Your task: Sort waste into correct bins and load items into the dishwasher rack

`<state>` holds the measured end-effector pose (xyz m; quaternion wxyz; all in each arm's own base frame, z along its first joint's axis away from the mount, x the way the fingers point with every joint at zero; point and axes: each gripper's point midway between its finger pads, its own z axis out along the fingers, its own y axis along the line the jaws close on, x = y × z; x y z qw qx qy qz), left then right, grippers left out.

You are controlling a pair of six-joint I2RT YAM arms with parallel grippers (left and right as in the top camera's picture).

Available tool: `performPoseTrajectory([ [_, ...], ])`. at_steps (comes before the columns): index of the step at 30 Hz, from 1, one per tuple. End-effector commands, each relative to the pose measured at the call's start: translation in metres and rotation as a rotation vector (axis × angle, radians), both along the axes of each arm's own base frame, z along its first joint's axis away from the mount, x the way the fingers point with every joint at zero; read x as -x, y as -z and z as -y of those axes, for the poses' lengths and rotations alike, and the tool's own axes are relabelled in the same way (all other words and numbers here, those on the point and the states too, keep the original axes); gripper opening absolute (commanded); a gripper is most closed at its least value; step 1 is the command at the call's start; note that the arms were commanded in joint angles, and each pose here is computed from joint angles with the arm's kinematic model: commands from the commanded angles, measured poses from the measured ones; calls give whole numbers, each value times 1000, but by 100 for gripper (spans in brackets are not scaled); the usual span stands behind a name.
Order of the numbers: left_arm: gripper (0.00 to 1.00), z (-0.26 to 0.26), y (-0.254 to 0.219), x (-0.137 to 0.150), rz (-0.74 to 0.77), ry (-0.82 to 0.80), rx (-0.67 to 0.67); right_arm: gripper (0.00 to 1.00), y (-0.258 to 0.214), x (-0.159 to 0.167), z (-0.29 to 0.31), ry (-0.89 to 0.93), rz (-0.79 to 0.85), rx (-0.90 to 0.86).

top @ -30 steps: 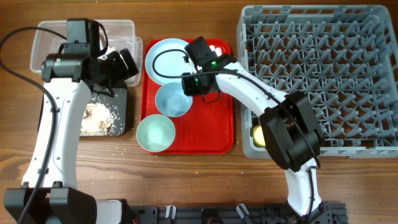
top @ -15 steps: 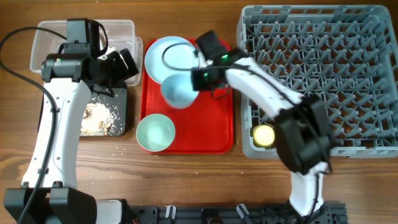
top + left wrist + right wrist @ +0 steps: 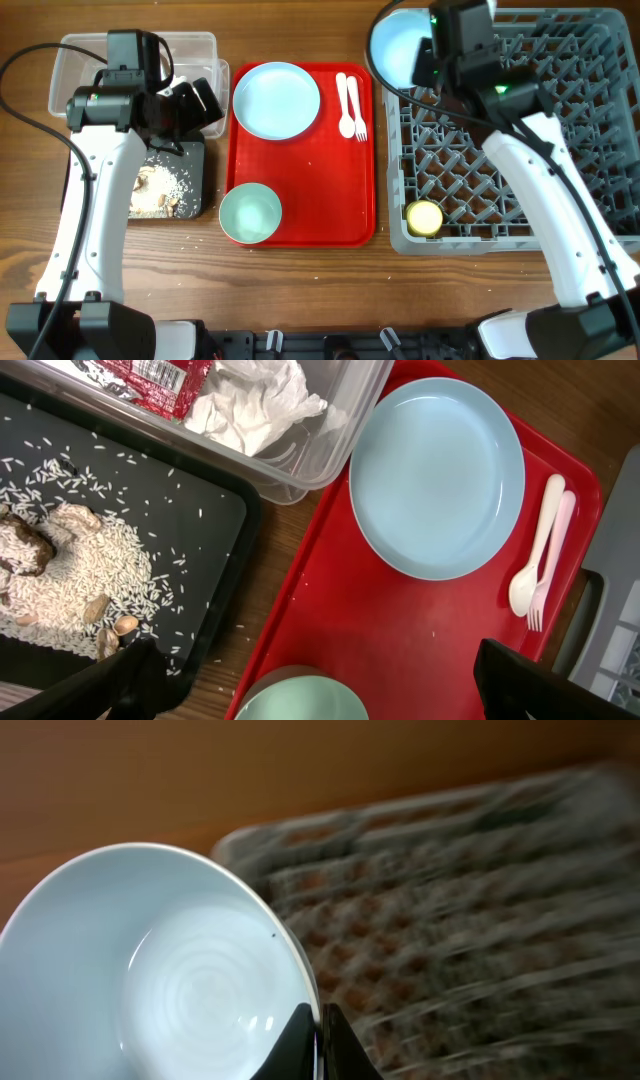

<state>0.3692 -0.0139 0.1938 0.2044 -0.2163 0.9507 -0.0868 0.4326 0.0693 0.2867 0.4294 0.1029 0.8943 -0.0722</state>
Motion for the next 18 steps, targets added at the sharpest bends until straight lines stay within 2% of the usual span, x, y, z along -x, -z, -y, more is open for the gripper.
performPoseTrajectory([
  [1,100,-1,-11,-2,31,-5,5,4,-37,8,58,180,53,379],
  [5,100,-1,-11,-2,31,-5,5,4,-53,5,67,198,68,502],
  [12,100,-1,-11,-2,31,-5,5,4,-75,-14,61,147,135,579],
  [18,100,-1,-11,-2,31,-5,5,4,-75,-52,47,4,82,847],
])
